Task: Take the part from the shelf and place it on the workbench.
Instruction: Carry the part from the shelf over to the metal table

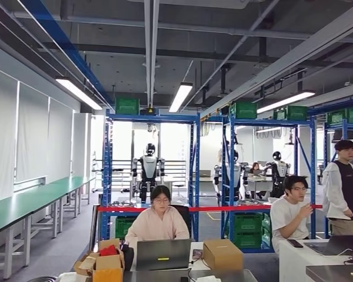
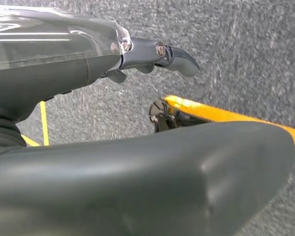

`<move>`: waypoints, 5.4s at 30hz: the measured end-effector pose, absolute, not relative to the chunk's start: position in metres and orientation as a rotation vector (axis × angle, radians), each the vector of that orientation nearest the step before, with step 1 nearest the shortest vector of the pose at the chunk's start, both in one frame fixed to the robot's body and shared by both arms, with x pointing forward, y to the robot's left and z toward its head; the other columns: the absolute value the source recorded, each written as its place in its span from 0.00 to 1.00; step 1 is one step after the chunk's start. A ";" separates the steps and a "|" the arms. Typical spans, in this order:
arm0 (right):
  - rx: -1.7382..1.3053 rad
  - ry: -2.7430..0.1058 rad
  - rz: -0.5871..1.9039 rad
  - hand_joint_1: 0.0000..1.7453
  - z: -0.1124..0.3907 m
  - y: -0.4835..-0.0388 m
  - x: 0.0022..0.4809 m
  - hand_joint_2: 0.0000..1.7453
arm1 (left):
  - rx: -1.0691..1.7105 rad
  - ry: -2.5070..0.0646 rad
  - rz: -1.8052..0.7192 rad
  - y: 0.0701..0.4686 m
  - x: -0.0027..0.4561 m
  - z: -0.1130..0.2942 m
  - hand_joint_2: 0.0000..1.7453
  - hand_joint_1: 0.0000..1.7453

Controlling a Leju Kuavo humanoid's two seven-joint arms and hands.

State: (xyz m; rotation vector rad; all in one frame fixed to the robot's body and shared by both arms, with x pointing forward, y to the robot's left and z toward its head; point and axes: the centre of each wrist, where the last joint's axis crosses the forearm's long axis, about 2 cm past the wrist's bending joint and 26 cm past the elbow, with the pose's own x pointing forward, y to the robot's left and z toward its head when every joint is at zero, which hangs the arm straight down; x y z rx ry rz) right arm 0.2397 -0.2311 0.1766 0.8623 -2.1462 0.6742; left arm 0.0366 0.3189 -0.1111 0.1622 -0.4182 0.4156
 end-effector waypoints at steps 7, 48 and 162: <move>0.865 -2.144 0.673 1.00 0.176 -0.231 0.239 1.00 | 0.169 -0.413 0.415 0.321 0.033 -0.111 1.00 0.00; 0.880 -2.179 0.685 1.00 0.183 -0.225 0.237 1.00 | 0.168 -0.424 0.421 0.325 0.033 -0.111 1.00 0.00; 0.845 -2.187 0.695 1.00 0.188 -0.235 0.244 1.00 | 0.141 -0.447 0.418 0.313 0.039 -0.111 1.00 0.00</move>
